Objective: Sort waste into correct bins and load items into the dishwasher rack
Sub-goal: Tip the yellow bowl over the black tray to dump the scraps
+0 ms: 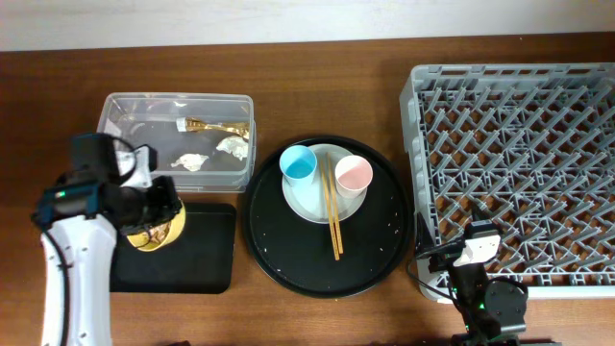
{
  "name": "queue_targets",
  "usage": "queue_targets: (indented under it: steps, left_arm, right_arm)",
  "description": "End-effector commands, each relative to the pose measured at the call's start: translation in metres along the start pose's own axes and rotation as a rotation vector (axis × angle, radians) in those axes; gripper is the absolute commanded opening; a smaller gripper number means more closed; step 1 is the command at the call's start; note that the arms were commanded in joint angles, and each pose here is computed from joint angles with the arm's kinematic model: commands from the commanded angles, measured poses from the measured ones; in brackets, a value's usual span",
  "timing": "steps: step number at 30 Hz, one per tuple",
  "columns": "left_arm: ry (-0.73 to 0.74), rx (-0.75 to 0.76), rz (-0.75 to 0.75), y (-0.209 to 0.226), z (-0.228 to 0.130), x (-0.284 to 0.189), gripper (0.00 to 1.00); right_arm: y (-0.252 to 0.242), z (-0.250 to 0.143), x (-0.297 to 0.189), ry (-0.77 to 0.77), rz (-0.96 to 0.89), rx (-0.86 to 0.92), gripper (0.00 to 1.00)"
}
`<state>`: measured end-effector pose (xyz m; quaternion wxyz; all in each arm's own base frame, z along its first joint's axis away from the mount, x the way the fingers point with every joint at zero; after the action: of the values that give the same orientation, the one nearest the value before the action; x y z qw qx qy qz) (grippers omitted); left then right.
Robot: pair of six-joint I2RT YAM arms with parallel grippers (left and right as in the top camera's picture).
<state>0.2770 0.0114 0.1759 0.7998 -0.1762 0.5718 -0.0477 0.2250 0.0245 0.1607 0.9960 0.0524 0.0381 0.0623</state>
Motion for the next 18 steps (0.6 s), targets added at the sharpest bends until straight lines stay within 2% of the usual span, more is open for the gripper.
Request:
queue_targets:
  steps: [1,5,11,18]
  left_arm:
    - [-0.044,0.012,-0.174,0.000,-0.003,-0.001,0.01]
    - [-0.100,-0.025,-0.261,0.012,-0.004,0.009,0.00]
    - [-0.249,-0.031,-0.543,0.015,-0.011,0.006,0.00]
    - [-0.389,-0.096,-0.656,0.031,-0.011,-0.013,0.00]
  right_arm:
    - [0.002,-0.002,0.000,0.005,0.013,0.003,0.98]
    - [0.002,-0.002,0.000,0.005,0.013,0.003,0.98]
    - [0.002,-0.002,0.000,0.005,0.013,0.003,0.98]
    - [0.002,-0.002,0.000,0.005,0.013,0.003,0.99]
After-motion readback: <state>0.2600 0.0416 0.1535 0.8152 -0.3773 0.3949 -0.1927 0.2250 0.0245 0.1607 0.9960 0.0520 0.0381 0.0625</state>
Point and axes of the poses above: each gripper's point midway between its finger pads, its own x axis out along the fingers, its own y axis along the line the jaws close on, z = x × y, the point moved 2 cm from there along -x, back along the fingers, and after that the axes turned 6 degrees about x, right-handed, at the moved point
